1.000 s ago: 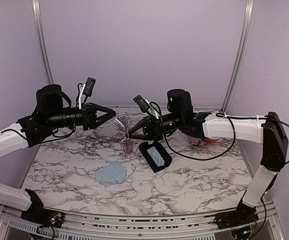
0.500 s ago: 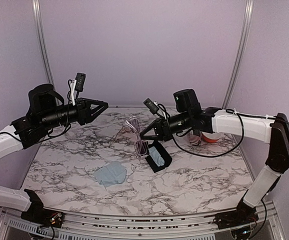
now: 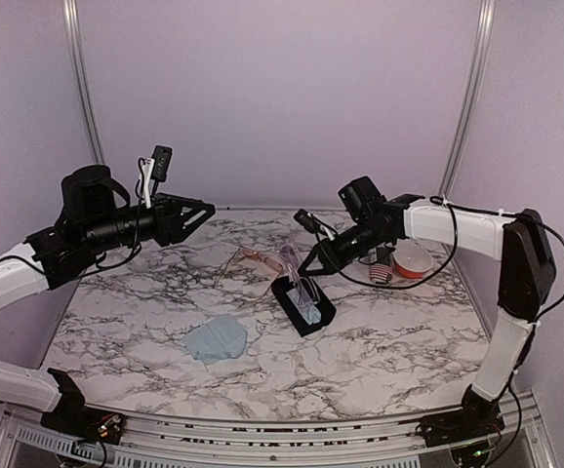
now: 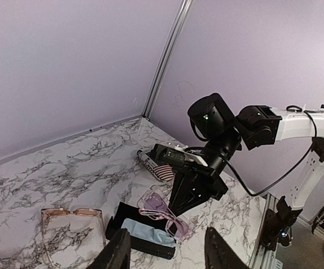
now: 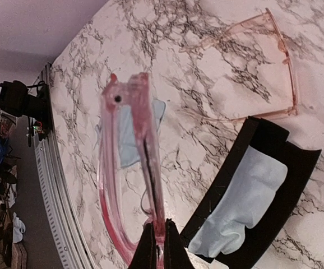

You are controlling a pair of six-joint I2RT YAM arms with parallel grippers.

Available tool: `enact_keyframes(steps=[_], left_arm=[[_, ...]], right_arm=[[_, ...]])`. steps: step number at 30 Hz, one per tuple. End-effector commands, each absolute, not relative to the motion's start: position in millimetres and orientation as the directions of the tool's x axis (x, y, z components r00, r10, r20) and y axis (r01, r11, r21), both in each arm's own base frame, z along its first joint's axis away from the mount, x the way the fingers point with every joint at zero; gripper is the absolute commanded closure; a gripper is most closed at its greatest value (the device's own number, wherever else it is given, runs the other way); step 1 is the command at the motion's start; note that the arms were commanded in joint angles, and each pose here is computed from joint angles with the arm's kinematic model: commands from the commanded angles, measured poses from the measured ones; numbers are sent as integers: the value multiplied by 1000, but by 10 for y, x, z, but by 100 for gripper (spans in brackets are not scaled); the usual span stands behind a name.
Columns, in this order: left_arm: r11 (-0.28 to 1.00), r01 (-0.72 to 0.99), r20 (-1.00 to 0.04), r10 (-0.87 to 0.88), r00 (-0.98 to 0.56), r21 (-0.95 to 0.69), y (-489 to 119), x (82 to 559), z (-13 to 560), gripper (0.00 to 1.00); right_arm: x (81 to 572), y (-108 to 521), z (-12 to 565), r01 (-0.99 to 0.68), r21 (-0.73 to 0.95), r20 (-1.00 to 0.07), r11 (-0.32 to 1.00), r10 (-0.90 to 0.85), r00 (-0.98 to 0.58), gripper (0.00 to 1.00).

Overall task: Organize the sunglasses
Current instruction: Place the sunglasses in the sunglasses case.

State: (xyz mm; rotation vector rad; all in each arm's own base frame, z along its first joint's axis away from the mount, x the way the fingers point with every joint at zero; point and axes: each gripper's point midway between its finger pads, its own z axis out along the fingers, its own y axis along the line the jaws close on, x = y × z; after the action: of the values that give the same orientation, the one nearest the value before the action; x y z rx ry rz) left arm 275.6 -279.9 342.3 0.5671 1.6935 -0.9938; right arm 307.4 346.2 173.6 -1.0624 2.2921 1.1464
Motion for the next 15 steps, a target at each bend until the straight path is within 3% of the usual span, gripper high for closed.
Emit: enact_keyframes(steps=[1, 4, 7, 15], left_arm=[[563, 757, -932, -76, -353, -333, -2787, 2794, 3400, 39], [573, 748, -931, -75, -357, -333, -2774, 2808, 3390, 18], [585, 739, -930, -75, -360, -334, -2758, 2824, 3377, 3], [612, 719, -929, -74, -363, -330, -2726, 2869, 3356, 1]], right_arm=[[3186, 3337, 1564, -746, 471, -536, 472, -519, -666, 100], [3268, 3330, 1498, -739, 453, -521, 498, -525, -673, 100], [3324, 3318, 1416, -732, 438, -499, 521, -537, -681, 100], [3438, 3241, 1159, -709, 393, -428, 586, -566, -705, 100]])
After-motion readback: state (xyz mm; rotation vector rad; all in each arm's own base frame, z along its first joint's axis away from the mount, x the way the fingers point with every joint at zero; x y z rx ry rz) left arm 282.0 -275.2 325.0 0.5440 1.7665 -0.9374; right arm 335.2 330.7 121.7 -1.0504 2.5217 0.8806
